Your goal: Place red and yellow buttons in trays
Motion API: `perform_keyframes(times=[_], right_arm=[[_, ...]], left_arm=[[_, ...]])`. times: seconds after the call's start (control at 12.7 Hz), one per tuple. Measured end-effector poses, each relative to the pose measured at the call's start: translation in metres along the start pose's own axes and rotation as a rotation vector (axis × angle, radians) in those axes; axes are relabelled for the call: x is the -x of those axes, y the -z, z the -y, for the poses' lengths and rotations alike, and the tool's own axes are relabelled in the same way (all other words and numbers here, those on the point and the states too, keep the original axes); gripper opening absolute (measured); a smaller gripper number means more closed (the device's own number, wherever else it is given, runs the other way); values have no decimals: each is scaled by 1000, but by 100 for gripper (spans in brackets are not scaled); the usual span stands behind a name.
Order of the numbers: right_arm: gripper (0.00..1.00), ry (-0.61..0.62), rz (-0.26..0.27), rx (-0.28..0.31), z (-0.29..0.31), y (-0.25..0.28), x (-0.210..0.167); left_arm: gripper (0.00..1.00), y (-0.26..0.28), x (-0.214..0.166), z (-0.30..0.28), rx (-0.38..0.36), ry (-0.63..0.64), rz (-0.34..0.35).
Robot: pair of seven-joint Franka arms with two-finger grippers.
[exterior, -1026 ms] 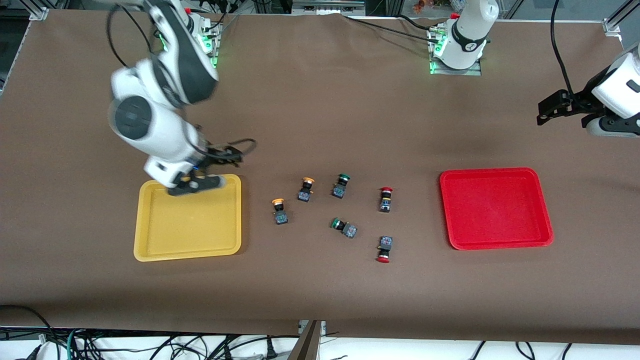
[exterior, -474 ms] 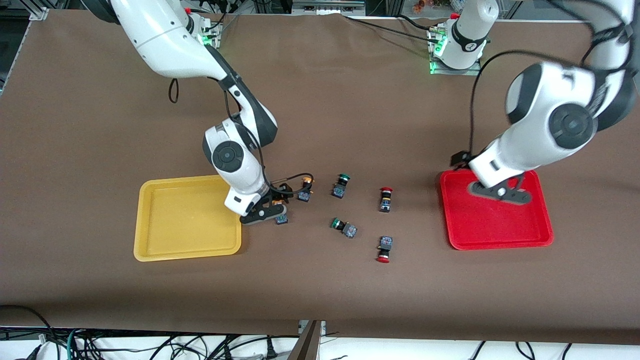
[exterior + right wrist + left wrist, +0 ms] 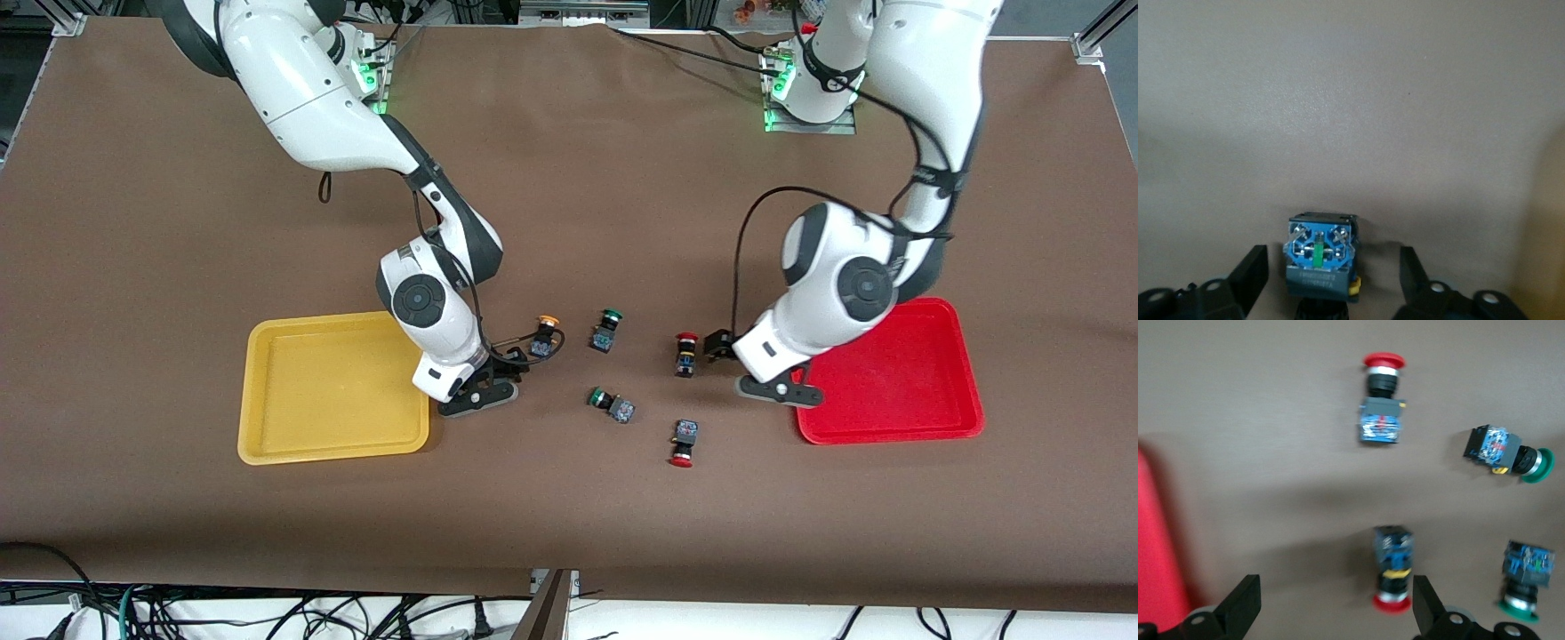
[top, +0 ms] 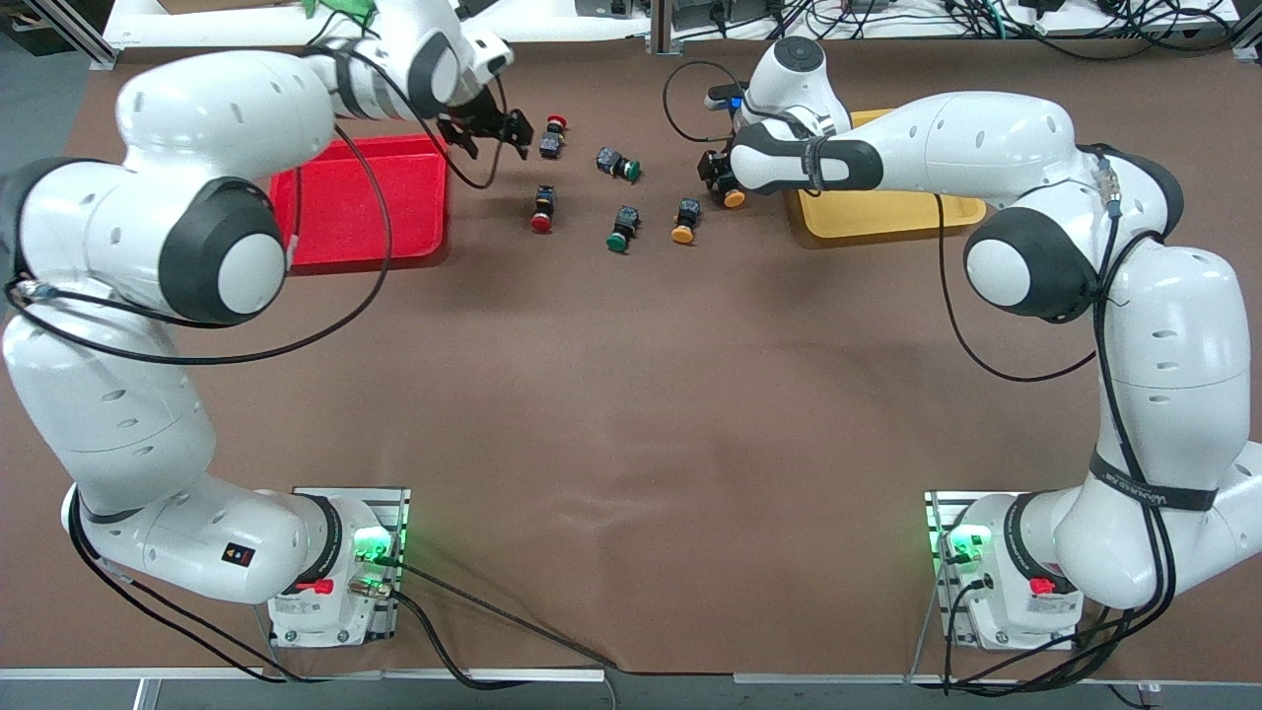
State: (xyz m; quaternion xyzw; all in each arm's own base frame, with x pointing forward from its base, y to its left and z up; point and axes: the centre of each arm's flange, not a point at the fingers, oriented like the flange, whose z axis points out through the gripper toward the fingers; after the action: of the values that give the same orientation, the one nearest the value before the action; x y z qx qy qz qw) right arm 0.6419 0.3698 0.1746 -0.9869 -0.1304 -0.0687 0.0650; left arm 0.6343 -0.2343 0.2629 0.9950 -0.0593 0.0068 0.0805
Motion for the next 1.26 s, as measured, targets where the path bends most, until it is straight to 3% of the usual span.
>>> perform_keyframes(times=[0.16, 0.32, 0.63, 0.87, 1.11, 1.26], right_arm=[[57, -9, 3, 7, -5, 5, -4], [41, -30, 55, 30, -22, 19, -11], [41, 66, 124, 64, -89, 84, -29], [41, 162, 138, 79, -173, 96, -34], [47, 135, 171, 89, -238, 85, -24], [64, 99, 173, 66, -237, 83, -23]], left_arm=[[100, -35, 8, -27, -1, -5, -10], [100, -60, 14, -39, -26, -43, -7], [100, -89, 26, -37, -55, -75, -1], [66, -98, 35, -43, -48, -84, -1], [33, -87, 31, -40, -46, -78, -11], [33, -55, 26, -22, -58, -44, 56]])
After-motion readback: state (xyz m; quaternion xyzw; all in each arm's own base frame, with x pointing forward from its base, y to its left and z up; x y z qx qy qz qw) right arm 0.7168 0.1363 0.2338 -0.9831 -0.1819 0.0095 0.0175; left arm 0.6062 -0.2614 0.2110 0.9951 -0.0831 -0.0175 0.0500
